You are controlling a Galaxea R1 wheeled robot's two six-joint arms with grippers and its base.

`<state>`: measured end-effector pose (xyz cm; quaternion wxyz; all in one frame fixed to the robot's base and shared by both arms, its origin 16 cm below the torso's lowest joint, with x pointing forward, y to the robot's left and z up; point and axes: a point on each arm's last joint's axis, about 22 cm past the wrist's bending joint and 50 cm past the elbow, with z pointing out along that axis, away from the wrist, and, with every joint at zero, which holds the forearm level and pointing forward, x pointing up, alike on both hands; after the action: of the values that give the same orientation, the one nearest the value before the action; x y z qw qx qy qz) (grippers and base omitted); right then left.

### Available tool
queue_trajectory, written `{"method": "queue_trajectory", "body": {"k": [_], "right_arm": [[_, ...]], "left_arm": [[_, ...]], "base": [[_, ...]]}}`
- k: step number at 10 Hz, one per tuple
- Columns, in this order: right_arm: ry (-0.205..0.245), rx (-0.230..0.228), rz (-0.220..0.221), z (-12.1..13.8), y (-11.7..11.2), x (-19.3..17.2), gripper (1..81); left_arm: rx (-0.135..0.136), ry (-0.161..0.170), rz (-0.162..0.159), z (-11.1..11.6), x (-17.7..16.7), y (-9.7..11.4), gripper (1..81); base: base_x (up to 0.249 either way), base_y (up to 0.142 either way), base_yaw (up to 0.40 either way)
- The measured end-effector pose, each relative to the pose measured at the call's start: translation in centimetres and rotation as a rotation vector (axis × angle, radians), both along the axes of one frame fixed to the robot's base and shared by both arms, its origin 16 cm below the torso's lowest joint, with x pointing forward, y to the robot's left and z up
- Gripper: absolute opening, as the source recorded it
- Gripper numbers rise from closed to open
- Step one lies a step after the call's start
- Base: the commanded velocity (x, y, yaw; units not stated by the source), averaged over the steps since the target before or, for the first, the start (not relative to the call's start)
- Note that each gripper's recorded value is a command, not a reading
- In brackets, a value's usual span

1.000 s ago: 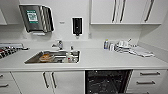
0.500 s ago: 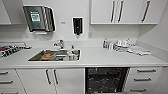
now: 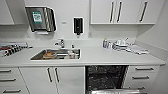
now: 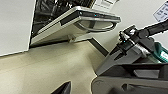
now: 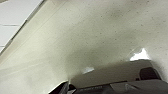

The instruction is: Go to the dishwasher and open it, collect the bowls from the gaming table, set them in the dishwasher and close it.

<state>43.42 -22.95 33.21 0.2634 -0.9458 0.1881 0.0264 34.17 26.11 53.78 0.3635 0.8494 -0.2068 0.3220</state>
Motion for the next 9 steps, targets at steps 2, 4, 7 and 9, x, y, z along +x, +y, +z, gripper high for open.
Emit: {"method": "queue_trajectory", "body": {"k": [2, 4, 7, 9], "right_arm": [[-0.054, 0.004, 0.041, -0.6, 0.6, 0.3, 81.1], [-0.083, 0.009, 0.063, -2.1, 0.4, -2.1, 81.1], [-0.134, -0.014, 0.06, -4.4, -0.4, -2.9, 81.1], [-0.145, -0.043, 0.074, -6.3, -0.5, -3.8, 81.1]], "left_arm": [[0.009, 0.013, -0.003, -1.9, 0.2, -0.4, 81.1], [0.04, 0.08, 0.015, -5.1, -0.7, 0.2, 81.1], [0.125, 0.187, 0.082, -12.2, -1.8, 2.8, 81.1], [0.153, 0.263, 0.121, -16.6, -3.5, 2.8, 81.1]], "base": [[0.0, 0.0, 0.0], [0.0, 0.0, 0.0], [0.0, 0.0, 0.0], [0.0, 0.0, 0.0]]}}
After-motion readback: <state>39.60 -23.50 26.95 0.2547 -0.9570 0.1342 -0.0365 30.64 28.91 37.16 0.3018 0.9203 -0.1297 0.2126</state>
